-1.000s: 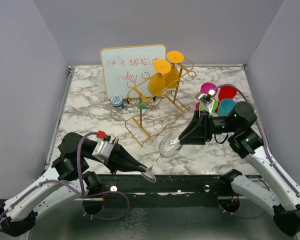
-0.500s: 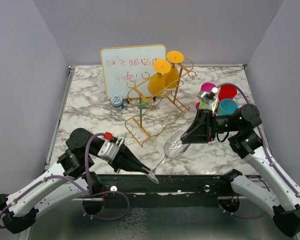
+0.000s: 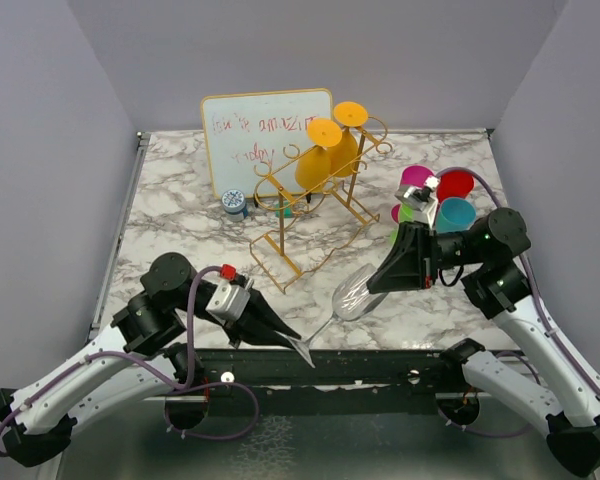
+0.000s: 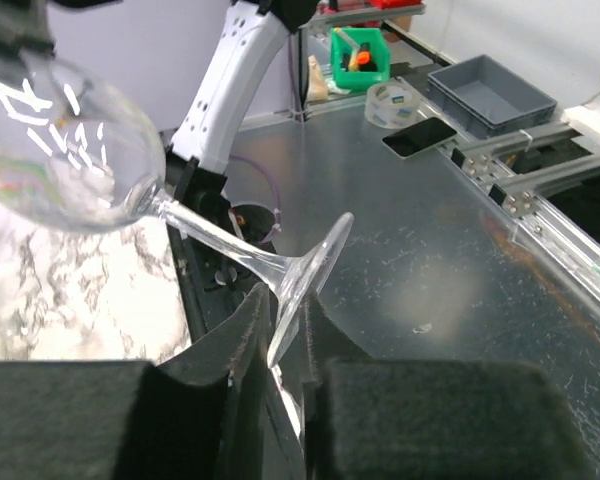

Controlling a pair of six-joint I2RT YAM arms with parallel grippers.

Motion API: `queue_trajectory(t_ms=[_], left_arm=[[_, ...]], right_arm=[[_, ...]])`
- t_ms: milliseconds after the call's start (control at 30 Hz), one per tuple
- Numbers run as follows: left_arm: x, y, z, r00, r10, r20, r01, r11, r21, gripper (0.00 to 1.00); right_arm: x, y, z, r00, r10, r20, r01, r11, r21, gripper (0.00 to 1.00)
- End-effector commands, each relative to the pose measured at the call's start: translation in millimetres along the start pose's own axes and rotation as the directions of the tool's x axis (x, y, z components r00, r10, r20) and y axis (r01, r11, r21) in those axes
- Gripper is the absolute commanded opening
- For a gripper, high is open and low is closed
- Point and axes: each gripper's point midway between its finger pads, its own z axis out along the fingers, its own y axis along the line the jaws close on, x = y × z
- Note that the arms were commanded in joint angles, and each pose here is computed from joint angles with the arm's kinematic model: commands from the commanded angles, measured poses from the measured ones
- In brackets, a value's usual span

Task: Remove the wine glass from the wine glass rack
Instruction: Place the wine glass at the center of the board.

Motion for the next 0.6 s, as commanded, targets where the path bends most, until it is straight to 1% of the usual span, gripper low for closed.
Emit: queue_trajectory(t_ms=[0,100,167,200,233,267,300,367,467,500,533,567], left_arm=[[1.6,63.9,-11.0,0.997,-0.071,-0.004,0.065,0.933,-0.354,0.2],[9.2,70.8,-14.9,0.991,-0.13,-0.037,0.104,0.909,-0.403,0.45],[11.8,75.7,-18.6,0.988,-0.148,-0.049,0.112,0.891,-0.44,0.47],[11.2,76.9,-20.0,0.988,-0.145,-0.048,0.108,0.886,-0.451,0.52],[10.0,78.9,-21.9,0.989,-0.143,-0.042,0.107,0.877,-0.468,0.6],[9.0,81.6,-23.9,0.99,-0.14,-0.036,0.105,0.867,-0.487,0.65],[8.6,84.1,-26.1,0.99,-0.137,-0.032,0.102,0.857,-0.505,0.69],[8.4,89.7,-31.2,0.99,-0.139,-0.028,0.101,0.831,-0.546,0.76],[12.1,100.5,-40.9,0.986,-0.163,-0.024,0.113,0.776,-0.621,0.86],[14.6,102.5,-43.0,0.985,-0.173,-0.028,0.116,0.763,-0.635,0.9],[16.7,104.2,-44.7,0.983,-0.182,-0.031,0.119,0.753,-0.648,0.96],[18.9,107.1,-47.1,0.981,-0.193,-0.032,0.123,0.737,-0.665,0.99]], right_arm=[[-4.1,-12.1,2.8,0.999,-0.052,0.015,0.051,0.996,0.07,0.01],[-1.6,-27.1,1.5,1.0,-0.021,0.011,0.019,0.99,0.139,0.01],[-0.1,-32.9,0.9,1.0,-0.008,0.012,0.006,0.987,0.163,0.01],[-1.0,-35.7,0.7,1.0,-0.01,0.02,0.006,0.984,0.176,0.01],[-1.1,-38.4,0.4,1.0,-0.008,0.026,0.003,0.982,0.186,0.01],[-1.7,-40.9,0.2,1.0,-0.012,0.029,0.006,0.98,0.197,0.01],[-4.0,-45.0,-0.2,0.999,-0.019,0.036,0.011,0.975,0.223,0.01],[-4.5,-60.4,-4.1,0.999,-0.01,0.034,-0.001,0.95,0.312,0.01],[0.1,-87.3,-14.5,0.999,0.026,0.024,-0.035,0.891,0.452,0.01],[3.4,-94.4,-17.9,0.999,0.044,0.022,-0.049,0.872,0.488,0.01],[4.1,-98.9,-20.1,0.999,0.045,0.023,-0.05,0.859,0.509,0.01],[4.3,-102.5,-21.7,0.999,0.045,0.027,-0.052,0.849,0.526,0.01]])
